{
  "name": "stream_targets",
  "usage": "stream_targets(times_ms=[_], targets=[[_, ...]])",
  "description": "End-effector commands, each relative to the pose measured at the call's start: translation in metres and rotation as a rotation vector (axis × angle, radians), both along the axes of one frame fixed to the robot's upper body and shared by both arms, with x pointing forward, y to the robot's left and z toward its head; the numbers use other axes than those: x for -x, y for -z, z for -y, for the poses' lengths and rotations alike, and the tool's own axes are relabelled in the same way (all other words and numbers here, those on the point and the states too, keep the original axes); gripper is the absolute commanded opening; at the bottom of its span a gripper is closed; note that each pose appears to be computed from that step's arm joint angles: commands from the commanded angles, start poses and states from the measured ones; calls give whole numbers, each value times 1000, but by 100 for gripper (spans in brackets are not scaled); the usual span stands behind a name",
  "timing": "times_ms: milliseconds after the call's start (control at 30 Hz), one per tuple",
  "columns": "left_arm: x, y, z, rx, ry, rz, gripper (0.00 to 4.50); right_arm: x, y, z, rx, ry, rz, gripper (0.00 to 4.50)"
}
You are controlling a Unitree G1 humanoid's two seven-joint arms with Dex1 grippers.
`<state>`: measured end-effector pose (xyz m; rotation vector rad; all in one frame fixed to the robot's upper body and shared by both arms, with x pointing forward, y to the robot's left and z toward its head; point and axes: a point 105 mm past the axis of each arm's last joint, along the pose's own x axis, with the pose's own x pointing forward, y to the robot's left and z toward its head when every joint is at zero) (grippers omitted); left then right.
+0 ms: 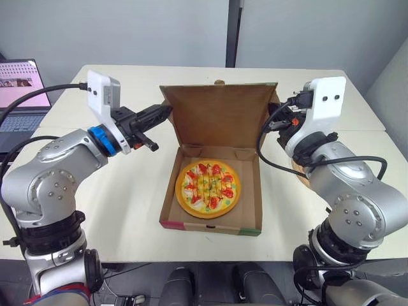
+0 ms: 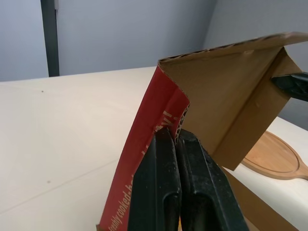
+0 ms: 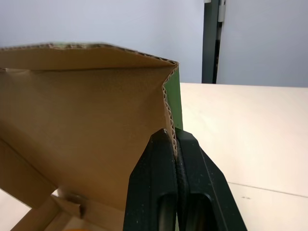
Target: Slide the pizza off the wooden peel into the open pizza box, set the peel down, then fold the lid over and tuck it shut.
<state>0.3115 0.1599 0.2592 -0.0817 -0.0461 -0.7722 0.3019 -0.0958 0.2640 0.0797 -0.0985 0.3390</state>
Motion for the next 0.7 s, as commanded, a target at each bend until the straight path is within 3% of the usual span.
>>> stream_targets(times_ms=[33,233,500,700], targets=[[21,0,18,15,104,11,4,20,4,-26,-4,-171,0,0],[33,6,9,32,99,-3,4,33,21,-27,-21,-202,-60,0],[23,-14,-15,-71,156,-12,4,34,19,-25,-6,-227,-56,0],[26,-8,-13,-110,239,-73,4,36,19,-27,-7,-242,-57,0]])
